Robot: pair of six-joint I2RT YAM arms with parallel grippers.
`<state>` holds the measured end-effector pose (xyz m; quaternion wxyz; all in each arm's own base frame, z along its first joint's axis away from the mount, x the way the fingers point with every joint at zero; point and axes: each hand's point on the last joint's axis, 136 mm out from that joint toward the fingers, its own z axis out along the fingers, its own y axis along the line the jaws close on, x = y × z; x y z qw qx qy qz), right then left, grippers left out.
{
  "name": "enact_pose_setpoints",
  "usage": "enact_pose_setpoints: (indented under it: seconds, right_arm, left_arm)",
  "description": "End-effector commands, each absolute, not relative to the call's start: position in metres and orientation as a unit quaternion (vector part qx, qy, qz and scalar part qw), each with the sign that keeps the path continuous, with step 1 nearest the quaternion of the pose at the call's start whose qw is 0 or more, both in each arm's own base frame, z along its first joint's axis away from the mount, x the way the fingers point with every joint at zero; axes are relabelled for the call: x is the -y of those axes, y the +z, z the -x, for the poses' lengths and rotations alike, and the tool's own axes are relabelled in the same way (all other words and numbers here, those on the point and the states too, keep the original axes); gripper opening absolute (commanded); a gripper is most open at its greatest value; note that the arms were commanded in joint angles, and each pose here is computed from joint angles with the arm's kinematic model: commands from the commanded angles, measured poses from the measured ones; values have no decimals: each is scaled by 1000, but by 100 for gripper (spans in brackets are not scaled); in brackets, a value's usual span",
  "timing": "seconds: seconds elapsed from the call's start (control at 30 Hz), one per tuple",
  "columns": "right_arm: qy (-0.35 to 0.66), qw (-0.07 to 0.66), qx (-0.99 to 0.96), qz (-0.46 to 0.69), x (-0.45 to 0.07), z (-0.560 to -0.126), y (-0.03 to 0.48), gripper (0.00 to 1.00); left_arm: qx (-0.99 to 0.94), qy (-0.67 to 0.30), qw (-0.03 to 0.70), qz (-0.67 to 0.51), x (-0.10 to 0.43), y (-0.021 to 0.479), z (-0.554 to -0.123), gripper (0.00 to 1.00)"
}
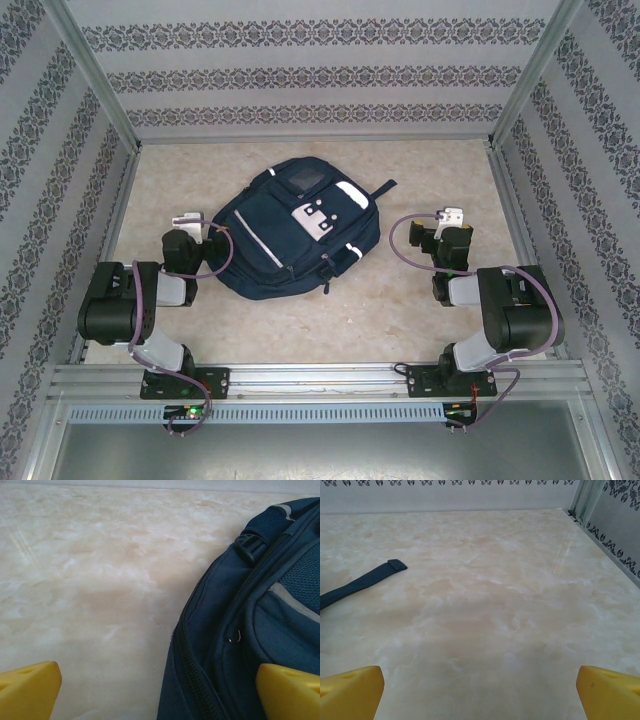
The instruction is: Pack books, pencil case, and school supplies into a backpack
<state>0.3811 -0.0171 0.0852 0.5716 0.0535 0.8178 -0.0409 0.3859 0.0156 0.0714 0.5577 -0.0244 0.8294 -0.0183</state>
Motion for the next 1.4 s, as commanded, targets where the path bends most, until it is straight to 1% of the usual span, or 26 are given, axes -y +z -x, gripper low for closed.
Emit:
enact_pose_setpoints:
  seconds: [0.0,1.37]
  right_arm:
    - [-42,593,-802,-59,16,-388,100,98]
    - [-42,591,-803,-57,16,-388,100,98]
  left_arm:
    - [-813,-26,581,6,-8,89,-399,99]
    - [-813,-22,582,6,-8,89,-399,99]
